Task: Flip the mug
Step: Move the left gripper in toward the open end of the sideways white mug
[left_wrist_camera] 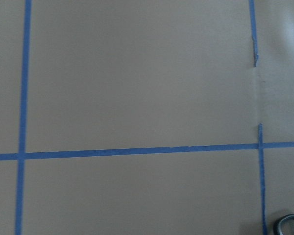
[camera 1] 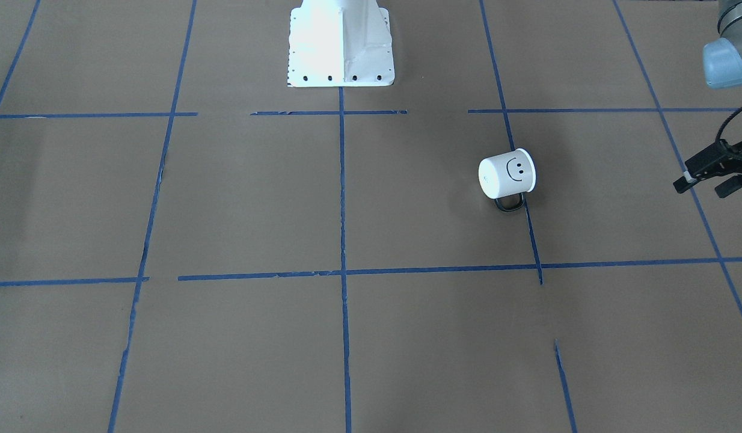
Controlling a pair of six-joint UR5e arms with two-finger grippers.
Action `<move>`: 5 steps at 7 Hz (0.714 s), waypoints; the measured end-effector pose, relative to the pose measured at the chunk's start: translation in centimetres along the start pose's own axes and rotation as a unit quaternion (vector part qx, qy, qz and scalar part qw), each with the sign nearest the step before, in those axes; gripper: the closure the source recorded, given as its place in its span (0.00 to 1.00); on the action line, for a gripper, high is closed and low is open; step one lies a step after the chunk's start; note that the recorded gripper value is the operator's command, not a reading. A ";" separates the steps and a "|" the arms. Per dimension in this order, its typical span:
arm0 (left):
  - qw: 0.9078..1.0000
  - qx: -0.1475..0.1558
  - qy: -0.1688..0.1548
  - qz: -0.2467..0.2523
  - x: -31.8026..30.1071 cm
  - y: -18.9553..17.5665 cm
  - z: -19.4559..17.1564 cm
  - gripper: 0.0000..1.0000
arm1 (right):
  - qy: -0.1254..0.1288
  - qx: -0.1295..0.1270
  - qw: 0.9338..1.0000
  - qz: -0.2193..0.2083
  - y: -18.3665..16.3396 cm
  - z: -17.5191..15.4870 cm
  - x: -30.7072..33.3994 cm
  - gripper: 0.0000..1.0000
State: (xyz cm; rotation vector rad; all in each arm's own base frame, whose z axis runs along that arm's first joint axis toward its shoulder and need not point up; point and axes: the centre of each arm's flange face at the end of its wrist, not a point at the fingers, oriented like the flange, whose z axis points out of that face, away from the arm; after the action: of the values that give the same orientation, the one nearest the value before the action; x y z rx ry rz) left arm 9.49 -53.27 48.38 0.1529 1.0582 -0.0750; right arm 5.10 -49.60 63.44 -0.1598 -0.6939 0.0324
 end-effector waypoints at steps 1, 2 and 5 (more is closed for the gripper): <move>1.000 0.012 0.026 -0.005 1.0 1.3 1.1 0.00 | 0.000 0.000 1.000 0.000 0.0 0.0 0.0 0.00; 0.998 0.023 0.055 -0.010 1.3 2.9 2.1 0.00 | 0.000 0.000 1.000 0.000 0.0 0.0 0.0 0.00; 0.990 0.030 0.129 -0.046 5.3 6.3 7.0 0.00 | 0.000 0.000 1.000 0.000 0.0 0.0 0.0 0.00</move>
State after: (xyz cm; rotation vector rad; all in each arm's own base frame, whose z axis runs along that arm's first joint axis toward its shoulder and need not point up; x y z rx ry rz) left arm 18.98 -48.10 47.67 0.1712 1.3216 -0.1730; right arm 5.09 -49.60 63.44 -0.1598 -0.6939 0.0324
